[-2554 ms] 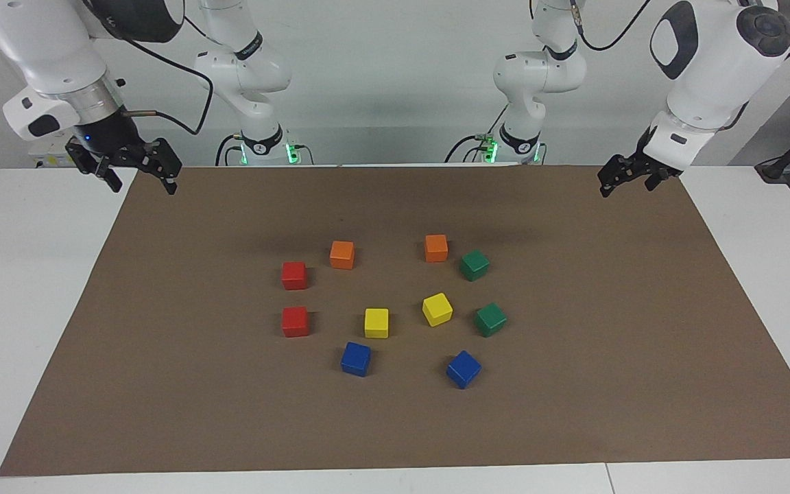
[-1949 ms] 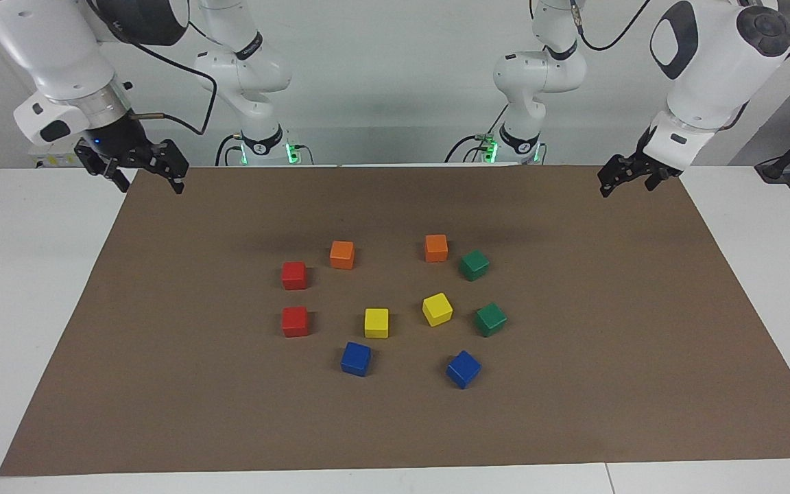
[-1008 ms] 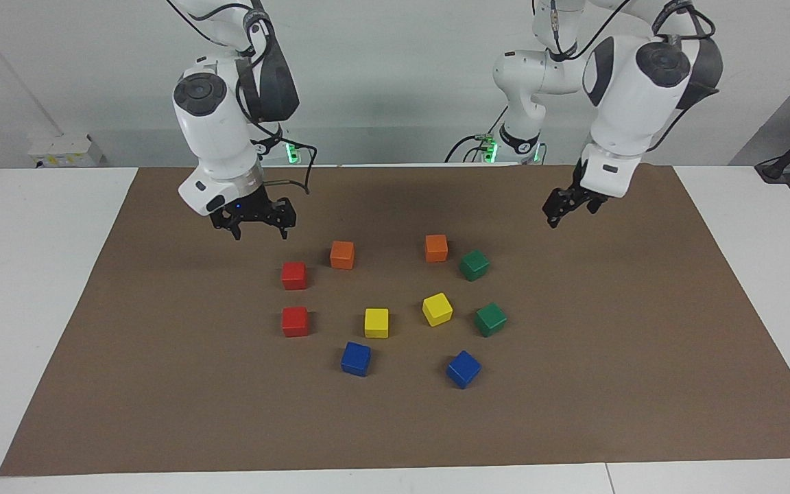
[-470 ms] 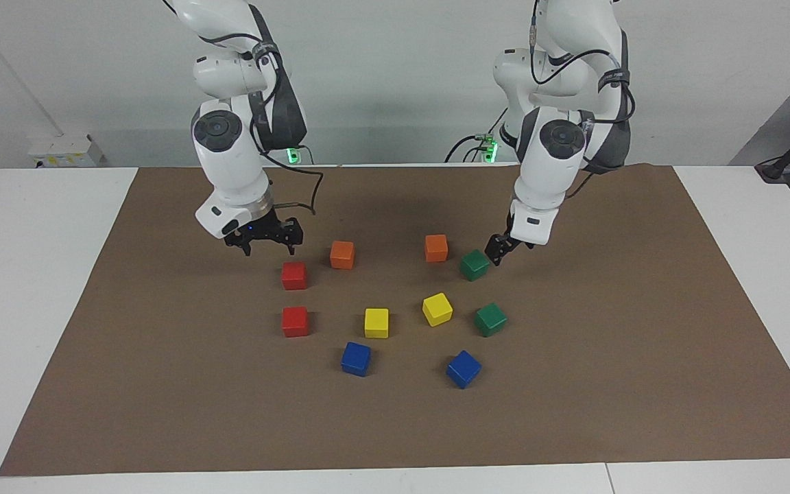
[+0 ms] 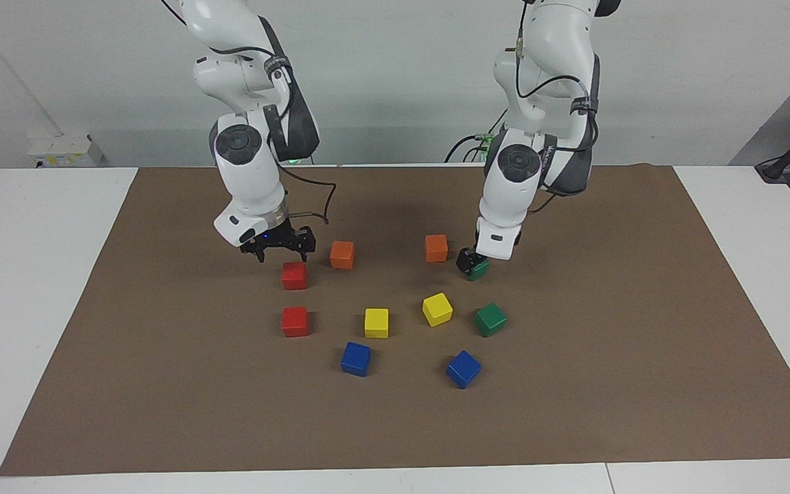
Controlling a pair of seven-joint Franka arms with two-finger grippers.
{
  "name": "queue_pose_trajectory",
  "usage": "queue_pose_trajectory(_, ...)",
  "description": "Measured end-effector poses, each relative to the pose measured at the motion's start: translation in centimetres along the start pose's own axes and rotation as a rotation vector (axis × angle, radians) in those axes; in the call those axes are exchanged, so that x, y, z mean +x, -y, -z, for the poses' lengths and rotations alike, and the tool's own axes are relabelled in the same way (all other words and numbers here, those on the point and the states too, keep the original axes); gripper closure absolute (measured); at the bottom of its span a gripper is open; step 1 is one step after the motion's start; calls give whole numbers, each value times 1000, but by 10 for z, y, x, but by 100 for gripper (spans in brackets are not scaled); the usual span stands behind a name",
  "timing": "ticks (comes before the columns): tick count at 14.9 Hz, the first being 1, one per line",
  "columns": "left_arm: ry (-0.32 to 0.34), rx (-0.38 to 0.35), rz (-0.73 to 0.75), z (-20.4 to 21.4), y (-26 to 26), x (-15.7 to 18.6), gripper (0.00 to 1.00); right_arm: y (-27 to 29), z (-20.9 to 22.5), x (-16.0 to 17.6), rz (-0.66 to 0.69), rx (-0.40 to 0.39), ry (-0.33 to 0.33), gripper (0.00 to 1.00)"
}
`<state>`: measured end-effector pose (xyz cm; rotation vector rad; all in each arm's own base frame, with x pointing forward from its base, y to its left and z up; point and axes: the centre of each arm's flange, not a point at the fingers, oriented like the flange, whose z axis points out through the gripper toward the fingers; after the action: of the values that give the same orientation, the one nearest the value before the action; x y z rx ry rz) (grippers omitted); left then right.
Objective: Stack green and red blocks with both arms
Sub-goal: 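Grasp the green block with the left gripper while the right gripper grasps red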
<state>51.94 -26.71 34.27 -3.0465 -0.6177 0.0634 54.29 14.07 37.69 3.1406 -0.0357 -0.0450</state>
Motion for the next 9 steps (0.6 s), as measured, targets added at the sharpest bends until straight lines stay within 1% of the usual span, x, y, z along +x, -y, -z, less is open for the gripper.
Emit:
queue_pose_trajectory(5, 13, 15, 4, -14, 4, -2, 0, -1, -20, -2, -1, 1, 0, 0)
queue_pose_trajectory(9, -4, -5, 20, -28, 6, -8, 0, -1, -30, -3, -2, 1, -3, 0)
